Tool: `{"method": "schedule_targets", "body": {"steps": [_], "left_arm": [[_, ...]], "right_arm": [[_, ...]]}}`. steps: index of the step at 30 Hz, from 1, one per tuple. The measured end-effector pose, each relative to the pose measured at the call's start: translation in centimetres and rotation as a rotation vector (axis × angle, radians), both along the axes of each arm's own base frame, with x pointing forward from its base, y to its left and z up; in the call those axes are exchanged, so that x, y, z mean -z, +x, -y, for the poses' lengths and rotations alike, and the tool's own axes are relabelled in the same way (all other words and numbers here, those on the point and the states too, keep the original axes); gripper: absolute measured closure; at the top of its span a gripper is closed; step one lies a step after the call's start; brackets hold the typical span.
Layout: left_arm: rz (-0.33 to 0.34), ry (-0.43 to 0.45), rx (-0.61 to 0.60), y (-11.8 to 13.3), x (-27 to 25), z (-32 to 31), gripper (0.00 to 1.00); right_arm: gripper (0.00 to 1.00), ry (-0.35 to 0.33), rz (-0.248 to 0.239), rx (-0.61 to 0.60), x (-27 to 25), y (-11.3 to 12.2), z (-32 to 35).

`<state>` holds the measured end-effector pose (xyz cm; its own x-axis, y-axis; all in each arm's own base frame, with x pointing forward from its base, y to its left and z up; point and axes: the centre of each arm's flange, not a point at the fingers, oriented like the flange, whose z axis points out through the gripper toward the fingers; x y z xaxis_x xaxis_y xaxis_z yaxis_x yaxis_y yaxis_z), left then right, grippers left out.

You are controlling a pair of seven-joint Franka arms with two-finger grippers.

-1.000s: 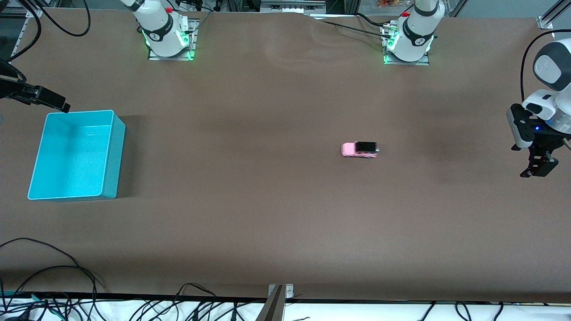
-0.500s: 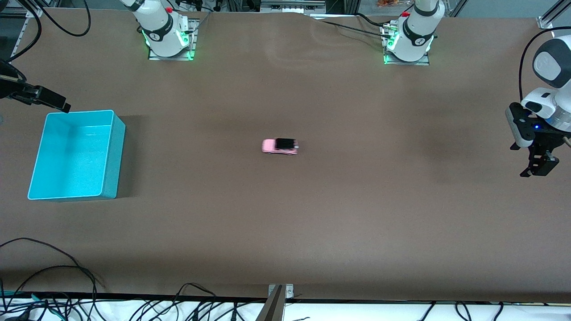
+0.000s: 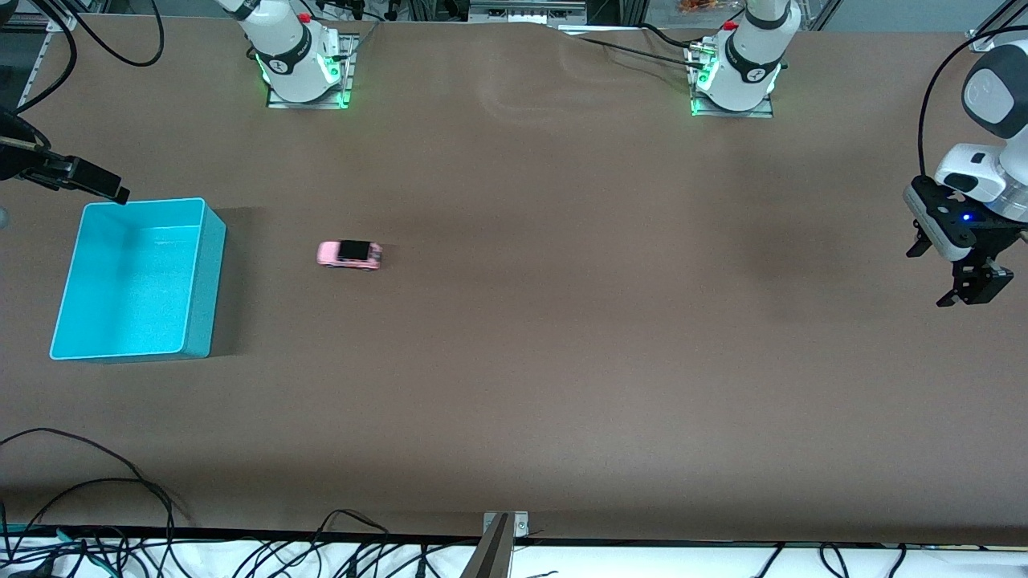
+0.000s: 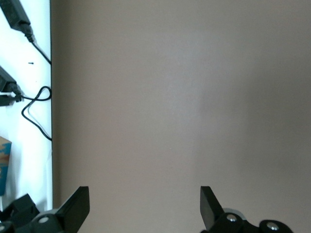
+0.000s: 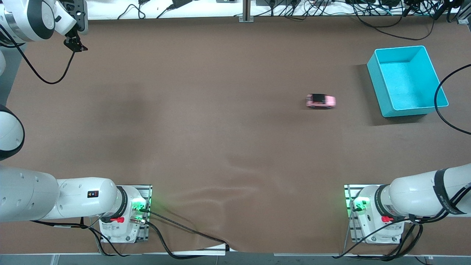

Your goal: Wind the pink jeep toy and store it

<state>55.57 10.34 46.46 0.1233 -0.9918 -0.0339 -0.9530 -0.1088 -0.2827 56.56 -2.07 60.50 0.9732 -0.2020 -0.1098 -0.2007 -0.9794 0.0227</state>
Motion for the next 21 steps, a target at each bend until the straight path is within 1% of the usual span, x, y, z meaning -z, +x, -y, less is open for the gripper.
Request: {"method": "schedule_targets", "body": {"steps": [10,16,21], "left_arm": [[-0.001,-0.039,-0.122,-0.7,-1.2,0.3,0.00],[-0.023,-0.072,-0.223,-1.0,-2.1,0.8,0.00],[-0.026,-0.089,-0.284,-1.0,-3.0,1.3,0.00]], "right_arm": [[0.00,0.000,-0.001,0.000,0.1,0.0,0.0],[0.00,0.000,-0.004,0.000,0.2,0.1,0.0],[0.00,0.000,-0.004,0.000,0.6,0.2,0.0]]}}
